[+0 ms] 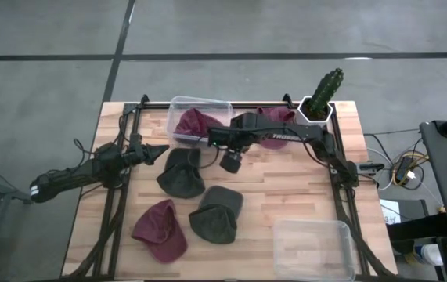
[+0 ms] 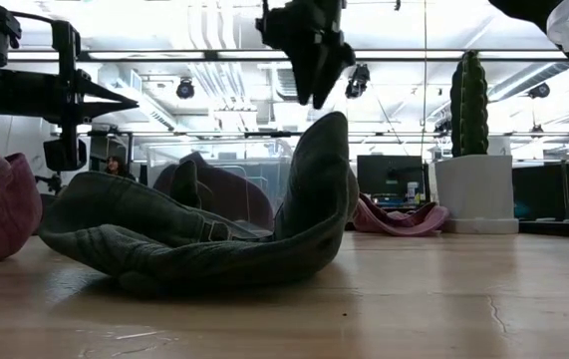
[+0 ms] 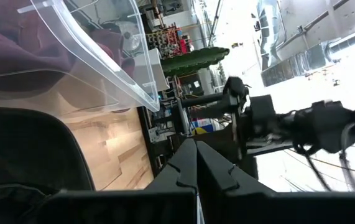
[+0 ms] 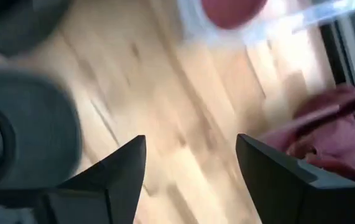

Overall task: Pick and place caps into container
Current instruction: Put the top red cap into the top transparent container

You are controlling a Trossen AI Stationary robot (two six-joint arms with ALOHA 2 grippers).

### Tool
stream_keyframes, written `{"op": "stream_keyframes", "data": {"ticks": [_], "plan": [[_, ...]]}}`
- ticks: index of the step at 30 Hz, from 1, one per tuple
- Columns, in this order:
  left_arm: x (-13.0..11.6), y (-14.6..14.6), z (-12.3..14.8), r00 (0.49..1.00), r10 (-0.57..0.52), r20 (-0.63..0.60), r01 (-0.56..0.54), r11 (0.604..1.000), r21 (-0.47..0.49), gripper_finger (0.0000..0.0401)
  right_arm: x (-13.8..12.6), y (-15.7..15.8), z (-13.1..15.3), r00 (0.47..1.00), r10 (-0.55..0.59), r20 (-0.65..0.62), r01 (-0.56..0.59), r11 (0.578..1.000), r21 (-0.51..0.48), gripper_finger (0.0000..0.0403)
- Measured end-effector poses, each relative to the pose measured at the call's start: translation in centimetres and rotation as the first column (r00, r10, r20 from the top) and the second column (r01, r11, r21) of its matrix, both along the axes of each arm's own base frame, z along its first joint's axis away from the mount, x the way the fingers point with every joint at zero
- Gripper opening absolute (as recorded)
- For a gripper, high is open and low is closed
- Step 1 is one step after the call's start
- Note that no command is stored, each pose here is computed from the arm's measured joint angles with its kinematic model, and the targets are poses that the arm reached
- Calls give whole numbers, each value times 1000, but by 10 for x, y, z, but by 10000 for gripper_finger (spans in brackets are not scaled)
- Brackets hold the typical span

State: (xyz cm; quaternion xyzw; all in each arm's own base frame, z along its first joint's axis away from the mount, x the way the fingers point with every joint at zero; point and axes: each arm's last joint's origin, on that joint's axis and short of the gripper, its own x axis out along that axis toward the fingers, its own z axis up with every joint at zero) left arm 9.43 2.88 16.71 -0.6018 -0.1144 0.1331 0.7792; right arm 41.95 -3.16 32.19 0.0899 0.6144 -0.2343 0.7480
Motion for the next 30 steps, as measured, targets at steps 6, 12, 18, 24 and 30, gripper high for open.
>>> {"op": "stream_keyframes", "data": {"ticks": [6,12,18,24,30], "plan": [[0,0,0,1000,0,0,0,1000,0,0,-3,23,13,996,54,67,-58,997,59,194],[0,0,0,1000,0,0,0,1000,0,0,-5,34,29,978,125,166,-131,991,26,61],[0,0,0,1000,0,-2,0,1000,0,0,-3,44,62,887,243,392,-240,969,-58,10],[0,0,-1,1000,0,-7,0,1000,-1,0,-4,58,90,753,364,548,-325,930,-172,8],[0,0,-1,1000,0,-11,0,1000,1,0,9,78,112,541,446,713,-346,891,-295,8]]}}
